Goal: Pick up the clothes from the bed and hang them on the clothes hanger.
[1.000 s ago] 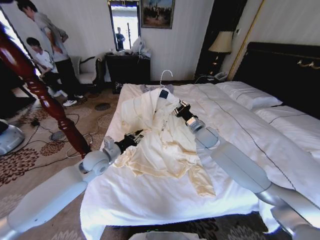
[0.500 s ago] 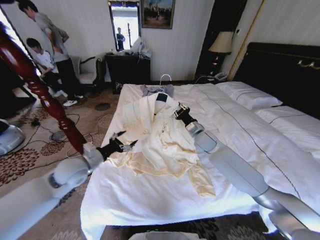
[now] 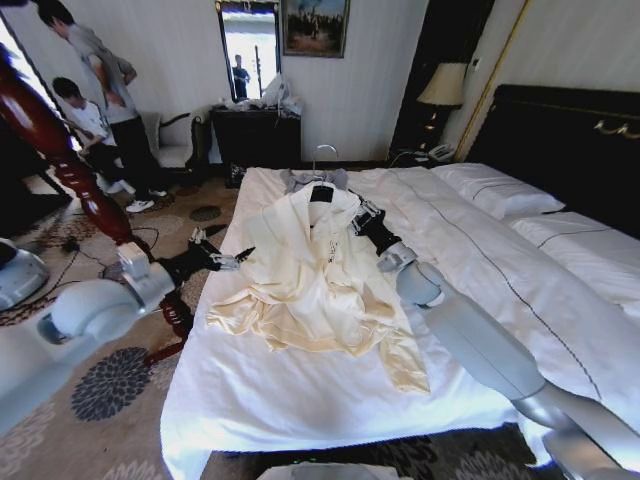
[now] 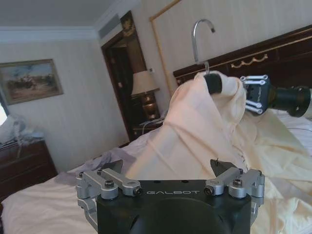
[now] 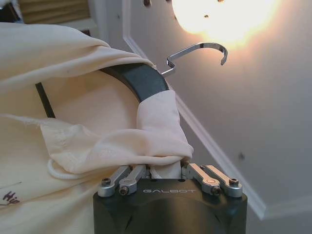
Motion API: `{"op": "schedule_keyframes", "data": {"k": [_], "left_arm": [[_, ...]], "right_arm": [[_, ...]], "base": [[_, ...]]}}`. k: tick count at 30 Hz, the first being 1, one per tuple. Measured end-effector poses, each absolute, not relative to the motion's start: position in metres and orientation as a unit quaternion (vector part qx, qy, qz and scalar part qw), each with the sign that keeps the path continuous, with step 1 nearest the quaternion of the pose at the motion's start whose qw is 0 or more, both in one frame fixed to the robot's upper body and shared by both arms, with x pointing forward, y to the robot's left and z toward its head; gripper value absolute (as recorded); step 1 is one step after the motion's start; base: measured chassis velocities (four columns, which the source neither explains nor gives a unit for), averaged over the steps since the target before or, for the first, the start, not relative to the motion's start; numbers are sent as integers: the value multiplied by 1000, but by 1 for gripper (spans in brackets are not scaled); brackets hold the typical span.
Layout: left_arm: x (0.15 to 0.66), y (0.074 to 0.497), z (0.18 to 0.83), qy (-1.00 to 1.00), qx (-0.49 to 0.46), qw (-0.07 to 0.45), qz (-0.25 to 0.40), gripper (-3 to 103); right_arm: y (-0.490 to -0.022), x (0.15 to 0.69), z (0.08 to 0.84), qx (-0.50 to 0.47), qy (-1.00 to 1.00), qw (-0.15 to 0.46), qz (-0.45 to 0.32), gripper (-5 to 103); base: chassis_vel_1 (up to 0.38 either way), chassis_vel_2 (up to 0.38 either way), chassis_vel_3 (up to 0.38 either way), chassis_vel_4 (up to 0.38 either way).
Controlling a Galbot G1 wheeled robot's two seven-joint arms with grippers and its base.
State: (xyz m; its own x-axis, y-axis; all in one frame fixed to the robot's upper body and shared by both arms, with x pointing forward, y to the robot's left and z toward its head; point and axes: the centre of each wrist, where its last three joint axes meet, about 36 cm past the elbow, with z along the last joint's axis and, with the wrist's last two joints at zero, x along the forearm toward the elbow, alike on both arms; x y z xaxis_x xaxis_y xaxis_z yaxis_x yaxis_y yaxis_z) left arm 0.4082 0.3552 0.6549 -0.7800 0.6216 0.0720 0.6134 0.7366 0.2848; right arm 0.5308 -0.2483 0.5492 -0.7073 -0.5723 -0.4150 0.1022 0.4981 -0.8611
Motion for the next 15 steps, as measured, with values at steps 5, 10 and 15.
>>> {"op": "schedule_keyframes", "data": {"k": [5,10,15], "left_arm": [[418,375,669,906,398,-10,144,98],[427,391,669,897,422,-19,131,90],[438,410,664,893,431,-4,128,74]], "right_arm": [[-241,530,555,-156,766,380,-494,22],[-235,532,556,-166,756,391,-498,22],[-231,531,555,-174,753,391,-500,22]], "base": [[0,0,0,0],[0,0,0,0],[0,0,0,0]]}}
